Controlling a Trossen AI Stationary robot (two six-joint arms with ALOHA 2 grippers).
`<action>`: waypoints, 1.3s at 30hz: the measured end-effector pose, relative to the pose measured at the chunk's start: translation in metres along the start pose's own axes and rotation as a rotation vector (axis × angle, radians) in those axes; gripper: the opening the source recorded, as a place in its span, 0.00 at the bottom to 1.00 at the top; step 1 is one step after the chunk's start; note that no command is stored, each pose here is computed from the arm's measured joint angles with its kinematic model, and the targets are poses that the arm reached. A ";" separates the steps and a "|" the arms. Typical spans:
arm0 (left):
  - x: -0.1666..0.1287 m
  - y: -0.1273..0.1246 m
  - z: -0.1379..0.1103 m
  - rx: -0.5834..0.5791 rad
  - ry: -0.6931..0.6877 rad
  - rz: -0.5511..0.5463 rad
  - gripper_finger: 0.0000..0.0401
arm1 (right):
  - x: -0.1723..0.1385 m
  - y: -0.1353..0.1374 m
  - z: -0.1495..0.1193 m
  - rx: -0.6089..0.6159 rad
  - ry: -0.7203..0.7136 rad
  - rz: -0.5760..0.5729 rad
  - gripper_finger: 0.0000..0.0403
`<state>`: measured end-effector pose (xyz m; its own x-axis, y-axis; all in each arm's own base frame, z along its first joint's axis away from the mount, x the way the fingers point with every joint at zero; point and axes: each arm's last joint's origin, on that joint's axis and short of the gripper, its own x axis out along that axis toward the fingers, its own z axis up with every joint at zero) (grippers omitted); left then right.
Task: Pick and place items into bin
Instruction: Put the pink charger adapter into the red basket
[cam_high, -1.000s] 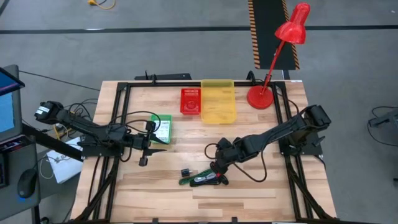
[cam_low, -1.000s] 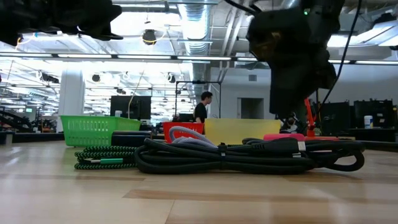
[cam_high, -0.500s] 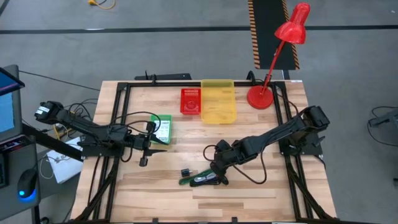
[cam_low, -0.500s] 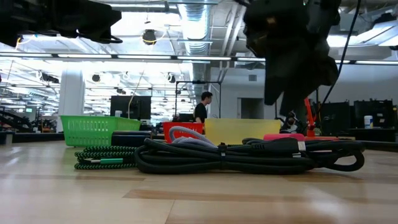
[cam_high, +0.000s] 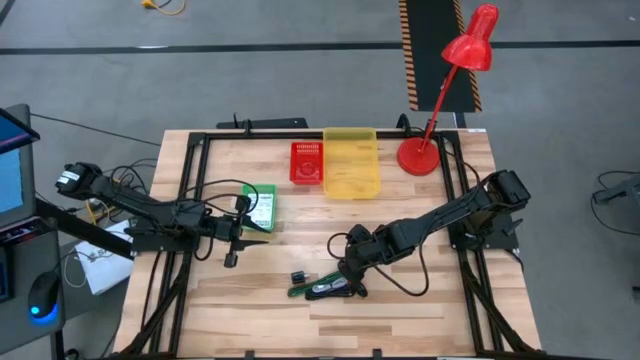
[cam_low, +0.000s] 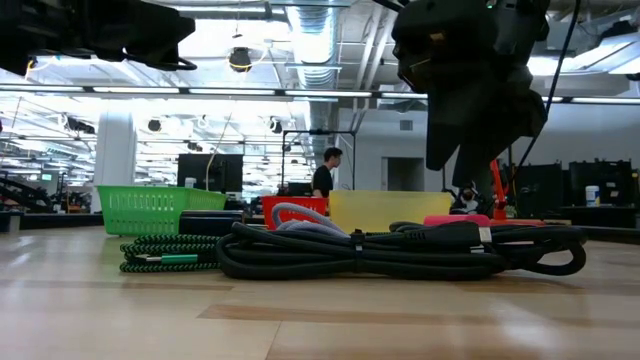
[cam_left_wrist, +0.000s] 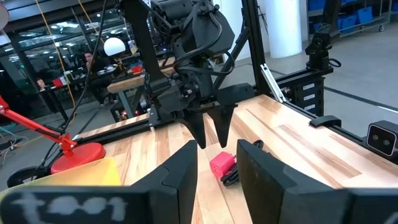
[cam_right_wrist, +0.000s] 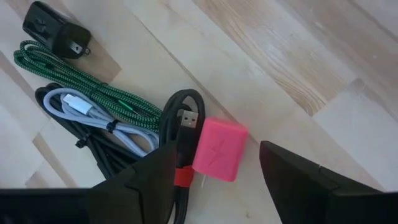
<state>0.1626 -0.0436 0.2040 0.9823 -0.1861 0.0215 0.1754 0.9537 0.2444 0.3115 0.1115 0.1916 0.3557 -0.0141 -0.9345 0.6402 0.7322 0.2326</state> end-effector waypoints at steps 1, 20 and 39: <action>0.000 0.000 0.000 0.000 0.000 0.000 0.26 | 0.000 0.000 0.000 0.000 -0.001 0.000 0.55; 0.000 0.000 0.000 -0.008 0.007 -0.006 0.26 | 0.035 0.010 -0.005 -0.029 0.042 -0.004 0.55; 0.000 0.000 -0.001 -0.007 0.009 -0.007 0.26 | 0.043 0.006 -0.010 -0.064 0.106 -0.049 0.55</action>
<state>0.1623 -0.0438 0.2032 0.9815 -0.1912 0.0108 0.1832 0.9540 0.2373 0.3238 0.1215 0.1500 0.2491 0.0186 -0.9683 0.6092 0.7742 0.1716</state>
